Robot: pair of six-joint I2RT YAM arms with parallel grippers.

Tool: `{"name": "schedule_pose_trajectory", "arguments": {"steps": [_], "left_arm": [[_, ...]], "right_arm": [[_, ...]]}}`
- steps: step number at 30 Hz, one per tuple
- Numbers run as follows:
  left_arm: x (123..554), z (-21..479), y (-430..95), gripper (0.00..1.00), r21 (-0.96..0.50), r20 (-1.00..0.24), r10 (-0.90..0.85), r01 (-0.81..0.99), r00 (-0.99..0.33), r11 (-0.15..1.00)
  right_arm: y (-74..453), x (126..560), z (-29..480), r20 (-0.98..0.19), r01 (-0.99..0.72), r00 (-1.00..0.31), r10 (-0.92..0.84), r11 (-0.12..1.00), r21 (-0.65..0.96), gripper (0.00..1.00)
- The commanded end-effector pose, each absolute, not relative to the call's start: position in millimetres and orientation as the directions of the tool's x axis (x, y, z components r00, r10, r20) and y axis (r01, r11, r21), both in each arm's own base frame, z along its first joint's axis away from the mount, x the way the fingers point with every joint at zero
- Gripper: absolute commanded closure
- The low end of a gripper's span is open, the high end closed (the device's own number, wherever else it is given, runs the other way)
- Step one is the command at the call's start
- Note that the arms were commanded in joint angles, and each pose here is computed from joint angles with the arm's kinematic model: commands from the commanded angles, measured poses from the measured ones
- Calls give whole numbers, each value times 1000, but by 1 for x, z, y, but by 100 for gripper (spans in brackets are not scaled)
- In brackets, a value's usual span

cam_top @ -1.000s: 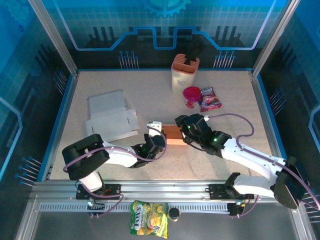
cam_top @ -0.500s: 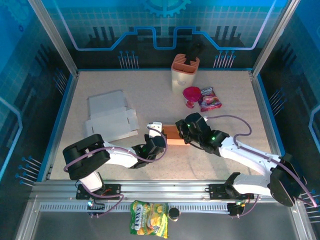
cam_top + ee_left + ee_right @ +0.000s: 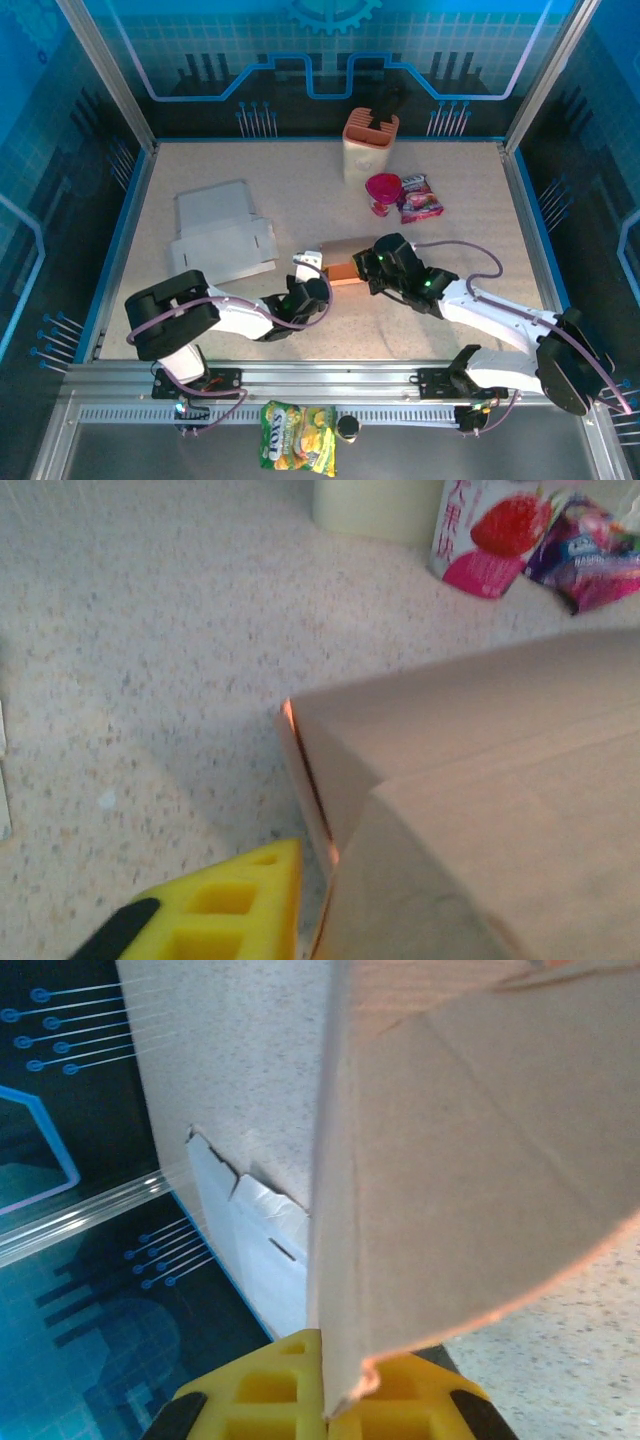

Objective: Fold the paper box

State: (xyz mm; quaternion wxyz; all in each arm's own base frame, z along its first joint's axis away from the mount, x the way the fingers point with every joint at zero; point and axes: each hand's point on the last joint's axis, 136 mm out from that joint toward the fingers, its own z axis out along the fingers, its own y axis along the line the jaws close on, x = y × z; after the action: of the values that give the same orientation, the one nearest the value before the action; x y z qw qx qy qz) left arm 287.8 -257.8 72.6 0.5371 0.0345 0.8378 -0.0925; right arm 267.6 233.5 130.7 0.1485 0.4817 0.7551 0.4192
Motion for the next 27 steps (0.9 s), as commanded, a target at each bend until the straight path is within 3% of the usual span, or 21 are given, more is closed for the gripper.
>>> {"name": "schedule_pose_trajectory", "arguments": {"steps": [1, 15, 22, 27], "left_arm": [[277, 76, -251, 72, -143, -896, -61, 156, -439, 977], [241, 120, -226, 29, -314, -821, -219, 97, -528, 944], [241, 134, -229, 27, -417, -665, -277, 37, -694, 908], [239, 130, -233, 27, -431, -623, -276, 27, -732, 902]], "right_arm": [[225, 261, 113, 181, 644, -459, 870, 185, 742, 100], [222, 256, 102, 171, 649, -471, 866, 209, 731, 100], [222, 248, 92, 167, 649, -501, 849, 241, 722, 100], [222, 243, 86, 165, 640, -528, 833, 263, 722, 100]]}}
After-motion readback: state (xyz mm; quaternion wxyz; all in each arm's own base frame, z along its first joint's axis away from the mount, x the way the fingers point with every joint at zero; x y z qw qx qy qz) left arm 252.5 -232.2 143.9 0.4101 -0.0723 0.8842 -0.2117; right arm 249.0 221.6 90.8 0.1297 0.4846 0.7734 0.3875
